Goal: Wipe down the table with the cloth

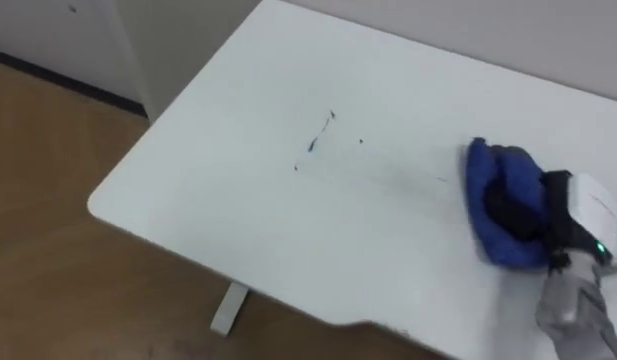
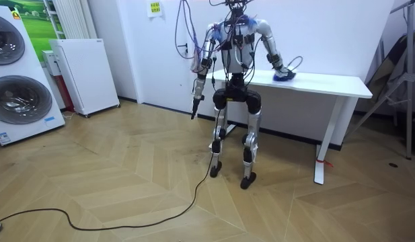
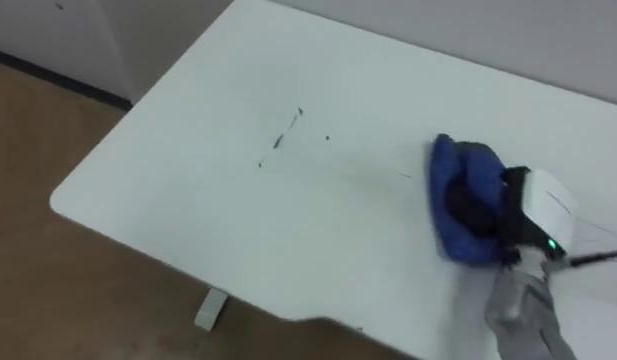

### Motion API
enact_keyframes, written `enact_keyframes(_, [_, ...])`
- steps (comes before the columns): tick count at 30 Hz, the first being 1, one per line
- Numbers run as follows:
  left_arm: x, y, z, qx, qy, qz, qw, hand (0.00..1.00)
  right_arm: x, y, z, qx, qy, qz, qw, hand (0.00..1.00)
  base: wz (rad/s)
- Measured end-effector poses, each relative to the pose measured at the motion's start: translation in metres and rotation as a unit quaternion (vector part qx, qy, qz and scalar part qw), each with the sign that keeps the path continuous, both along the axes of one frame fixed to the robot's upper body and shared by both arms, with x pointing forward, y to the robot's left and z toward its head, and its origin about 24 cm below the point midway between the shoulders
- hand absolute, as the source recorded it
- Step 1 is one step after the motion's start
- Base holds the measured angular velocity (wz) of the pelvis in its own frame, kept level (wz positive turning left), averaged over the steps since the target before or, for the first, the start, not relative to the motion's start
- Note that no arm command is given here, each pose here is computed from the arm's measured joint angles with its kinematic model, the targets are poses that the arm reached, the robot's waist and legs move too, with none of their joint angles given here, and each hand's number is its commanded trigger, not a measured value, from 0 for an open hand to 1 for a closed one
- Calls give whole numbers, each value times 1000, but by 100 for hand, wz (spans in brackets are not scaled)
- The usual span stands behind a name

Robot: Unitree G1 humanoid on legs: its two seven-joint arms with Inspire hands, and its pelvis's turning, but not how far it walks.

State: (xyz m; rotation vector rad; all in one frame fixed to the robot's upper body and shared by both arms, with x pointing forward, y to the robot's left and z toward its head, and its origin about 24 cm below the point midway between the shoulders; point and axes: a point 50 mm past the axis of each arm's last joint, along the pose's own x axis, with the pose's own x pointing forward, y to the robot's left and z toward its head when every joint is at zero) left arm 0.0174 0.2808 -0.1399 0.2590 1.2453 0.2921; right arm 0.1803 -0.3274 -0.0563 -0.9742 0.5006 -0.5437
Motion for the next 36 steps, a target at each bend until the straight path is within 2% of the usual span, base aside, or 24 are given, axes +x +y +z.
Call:
enact_keyframes(2, [5, 1, 2, 4, -12, -1, 1000, 0, -13, -10, -2, 1, 10, -30, 1000, 100, -20])
enact_keyframes(5, [12, 0, 3, 4, -24, -4, 1000, 0, -9, -13, 2, -3, 6, -40, 999, 100, -42])
enact_keyframes(9, [19, -14, -3, -16, -18, -36, 999, 0, 19, -4, 12, -16, 2, -29, 999, 100, -32])
enact_keyframes(11, [20, -22, -6, -25, -9, -51, 998, 0, 46, 10, 22, -34, -2, 9, 999, 100, -60])
enact_keyframes(13, [25, -31, -10, -38, -6, -59, 998, 0, 89, 46, 42, -58, -30, 92, 994, 100, -30])
enact_keyframes(14, [29, -32, -11, -40, -7, -64, 997, 0, 98, 57, 46, -62, -35, 117, 991, 100, 0])
enact_keyframes(16, [40, -36, -11, -48, -15, -67, 997, 0, 128, 98, 65, -73, -64, 197, 976, 100, -3])
enact_keyframes(19, [46, -35, -11, -46, -18, -78, 996, 0, 142, 121, 75, -73, -76, 249, 963, 100, 16])
enact_keyframes(23, [37, -32, -9, -42, -13, -78, 996, 0, 131, 112, 57, -65, -45, 241, 967, 100, -2])
enact_keyframes(26, [32, -18, -5, -25, -11, -69, 997, 0, 112, 99, 43, -29, -56, 210, 976, 100, -46])
enact_keyframes(28, [32, -2, 1, -3, -26, -42, 999, 0, 91, 84, 31, -14, -60, 172, 983, 100, -8])
enact_keyframes(31, [49, 14, 11, 23, -58, -46, 997, 0, 67, 62, 17, -9, -46, 116, 992, 100, 2])
enact_keyframes(34, [71, 16, 17, 35, -89, -56, 994, 0, 60, 61, 13, -11, -40, 115, 993, 100, 15])
enact_keyframes(36, [87, 11, 19, 32, -106, -68, 992, 0, 67, 72, 17, -19, -42, 140, 989, 100, -4])
